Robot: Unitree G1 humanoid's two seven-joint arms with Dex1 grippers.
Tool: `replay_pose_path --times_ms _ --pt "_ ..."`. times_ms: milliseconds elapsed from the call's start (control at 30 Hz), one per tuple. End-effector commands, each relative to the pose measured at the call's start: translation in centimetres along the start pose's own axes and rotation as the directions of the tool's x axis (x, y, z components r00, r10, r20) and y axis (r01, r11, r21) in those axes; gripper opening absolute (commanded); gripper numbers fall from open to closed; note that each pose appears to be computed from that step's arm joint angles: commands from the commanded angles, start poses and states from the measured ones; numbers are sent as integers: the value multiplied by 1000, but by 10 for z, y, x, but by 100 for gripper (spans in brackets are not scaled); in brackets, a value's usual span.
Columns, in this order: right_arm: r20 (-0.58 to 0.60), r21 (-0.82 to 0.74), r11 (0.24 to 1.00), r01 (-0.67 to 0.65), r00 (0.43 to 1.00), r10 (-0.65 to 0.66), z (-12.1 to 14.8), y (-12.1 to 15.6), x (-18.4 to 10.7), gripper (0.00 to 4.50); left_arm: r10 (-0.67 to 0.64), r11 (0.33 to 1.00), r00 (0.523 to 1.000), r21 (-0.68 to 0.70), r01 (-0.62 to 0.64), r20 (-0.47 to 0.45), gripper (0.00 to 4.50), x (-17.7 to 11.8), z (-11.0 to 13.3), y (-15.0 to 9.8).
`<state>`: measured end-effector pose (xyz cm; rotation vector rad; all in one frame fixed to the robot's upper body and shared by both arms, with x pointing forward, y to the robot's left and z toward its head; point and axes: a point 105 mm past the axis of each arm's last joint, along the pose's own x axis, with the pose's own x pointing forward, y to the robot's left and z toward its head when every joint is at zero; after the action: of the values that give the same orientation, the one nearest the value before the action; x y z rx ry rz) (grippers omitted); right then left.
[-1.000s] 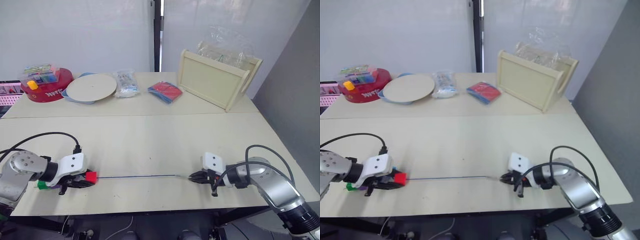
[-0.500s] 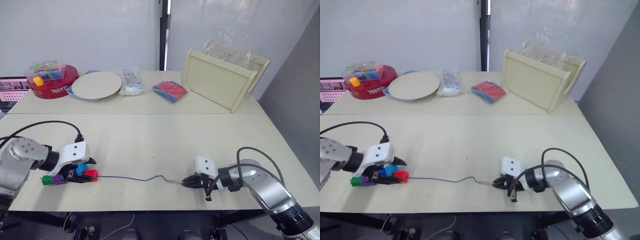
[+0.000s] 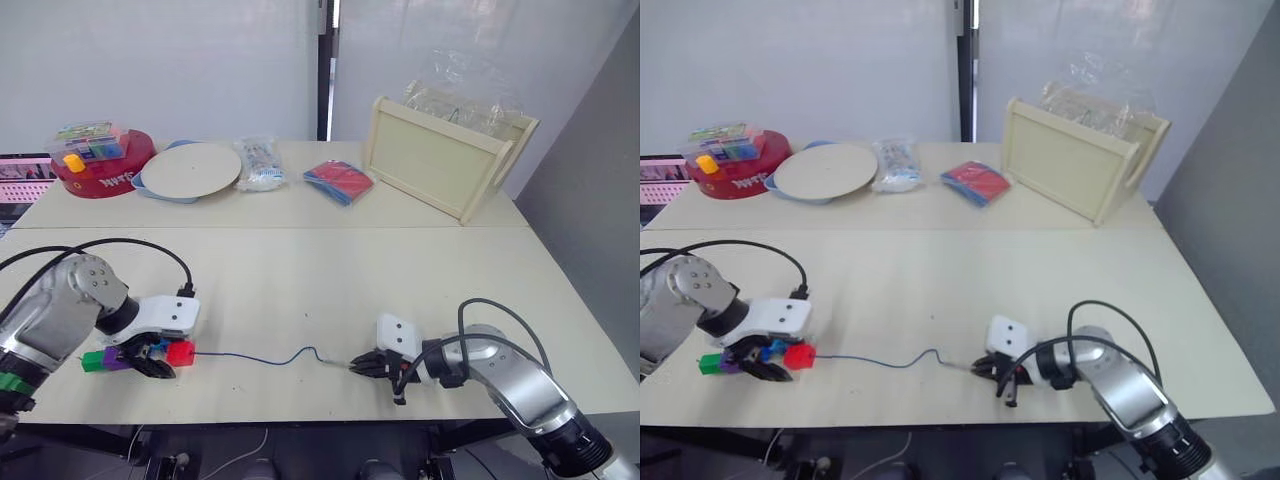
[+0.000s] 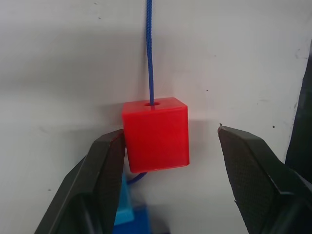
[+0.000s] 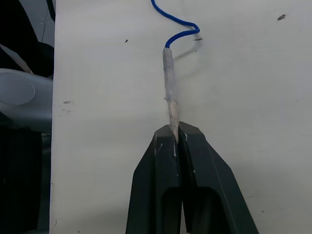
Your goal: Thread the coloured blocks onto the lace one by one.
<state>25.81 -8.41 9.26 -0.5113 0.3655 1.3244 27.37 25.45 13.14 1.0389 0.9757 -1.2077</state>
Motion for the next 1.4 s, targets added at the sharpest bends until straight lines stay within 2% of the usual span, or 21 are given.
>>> replay_pose_path --times_ms 33,200,400,433,633,833,1400 --pt "25 -24 1000 17 1000 -16 9 1 -3 0 28 1000 999 2 -28 -19 316 2 3 4" --pt "27 -14 1000 21 999 -20 11 4 -2 0 22 1000 999 10 -22 -41 316 16 5 0" --pt "3 -9 998 57 998 -57 7 -3 -6 0 3 1000 997 23 -1 -82 131 25 -4 -6" --pt "-2 -9 998 63 998 -63 6 -4 -7 0 5 1000 996 23 -3 -85 119 25 -5 -6" --pt "-48 0 992 124 991 -124 -5 -17 -25 0 12 999 993 32 -9 -117 119 24 -14 -4" --pt "-154 5 978 207 967 -204 -33 -32 -54 0 12 999 991 37 -7 -134 119 23 -20 -2" --pt "-227 21 974 226 950 -216 -55 -28 -80 0 17 999 991 32 -13 -130 119 24 -24 -5"
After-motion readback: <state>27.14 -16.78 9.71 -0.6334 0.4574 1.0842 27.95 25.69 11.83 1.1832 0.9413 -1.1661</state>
